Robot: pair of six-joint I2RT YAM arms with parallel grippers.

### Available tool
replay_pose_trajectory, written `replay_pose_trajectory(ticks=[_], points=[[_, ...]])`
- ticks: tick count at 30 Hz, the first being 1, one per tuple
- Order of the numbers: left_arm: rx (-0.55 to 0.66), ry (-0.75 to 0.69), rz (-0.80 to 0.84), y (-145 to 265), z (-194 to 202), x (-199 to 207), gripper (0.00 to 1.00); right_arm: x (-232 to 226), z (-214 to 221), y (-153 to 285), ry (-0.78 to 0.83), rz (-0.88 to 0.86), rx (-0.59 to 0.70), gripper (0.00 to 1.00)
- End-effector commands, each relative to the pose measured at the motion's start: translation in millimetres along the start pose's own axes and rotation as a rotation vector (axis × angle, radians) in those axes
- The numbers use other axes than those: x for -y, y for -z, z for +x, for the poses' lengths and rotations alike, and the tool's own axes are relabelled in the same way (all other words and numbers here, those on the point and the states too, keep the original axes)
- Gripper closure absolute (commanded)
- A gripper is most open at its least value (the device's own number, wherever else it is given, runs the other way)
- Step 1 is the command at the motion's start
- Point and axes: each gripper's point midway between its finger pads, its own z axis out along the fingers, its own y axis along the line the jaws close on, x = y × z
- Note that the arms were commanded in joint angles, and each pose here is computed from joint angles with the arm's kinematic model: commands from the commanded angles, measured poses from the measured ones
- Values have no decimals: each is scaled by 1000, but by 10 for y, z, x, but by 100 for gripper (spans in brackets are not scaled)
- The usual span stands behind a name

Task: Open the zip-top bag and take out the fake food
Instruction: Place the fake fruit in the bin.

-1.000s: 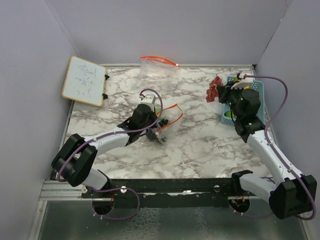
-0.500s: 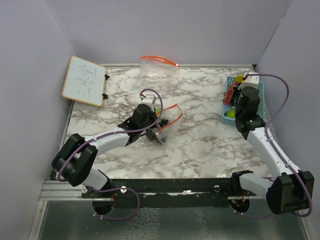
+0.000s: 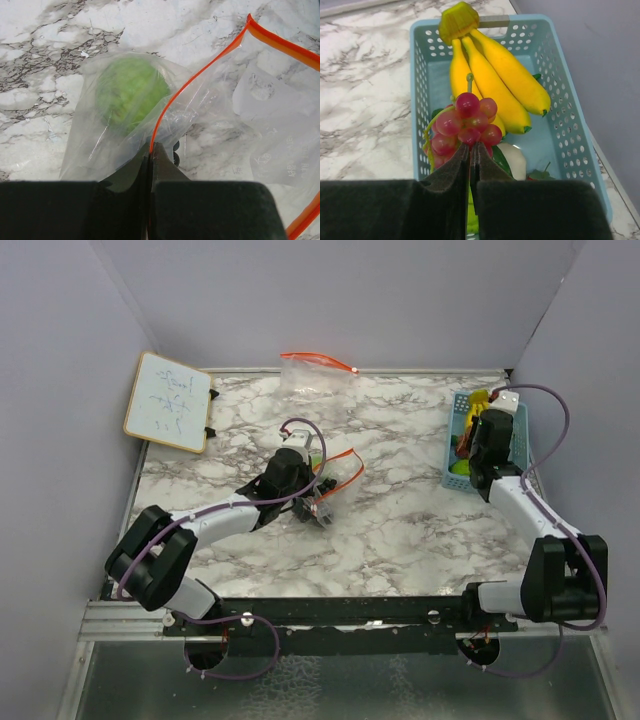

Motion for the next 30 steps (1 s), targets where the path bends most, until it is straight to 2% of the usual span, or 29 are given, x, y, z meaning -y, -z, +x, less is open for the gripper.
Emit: replay_pose_trajectory(ticks=[1, 2, 3, 4, 5, 7, 9, 11, 14, 19, 21, 25, 30], points=[[6, -2, 22, -39, -76, 56, 100, -12, -123, -216, -38, 18, 32, 84], [4, -3, 19, -41, -73, 52, 100, -38, -152, -234, -36, 9, 27, 71], [5, -3, 19, -37, -81, 53, 100, -65, -195, -236, -37, -5, 29, 53], [6, -3, 17, -34, -83, 49, 100, -92, -242, -227, -41, -21, 36, 40], [7, -3, 17, -33, -81, 48, 100, -109, -295, -205, -41, -36, 49, 32], [5, -4, 16, -37, -75, 44, 100, -113, -389, -135, -45, -55, 75, 26], [5, -2, 18, -44, -78, 52, 100, -140, -470, -20, -40, -100, 103, 25], [5, 0, 25, -50, -84, 68, 100, -262, -559, 142, -56, -198, 139, 35], [11, 6, 42, -69, -110, 115, 100, -713, -602, 480, -98, -486, 153, 51], [14, 0, 60, -120, -159, 215, 100, -1579, -406, 1082, -80, -824, 103, 86], [17, -2, 64, -112, -171, 245, 100, -1953, -296, 1350, -57, -951, 77, 96], [31, 0, 61, -55, -219, 263, 100, -2506, -76, 1738, -67, -1159, 16, 99], [43, 2, 52, 25, -244, 247, 100, -3057, 336, 2011, -25, -1274, -99, 98]])
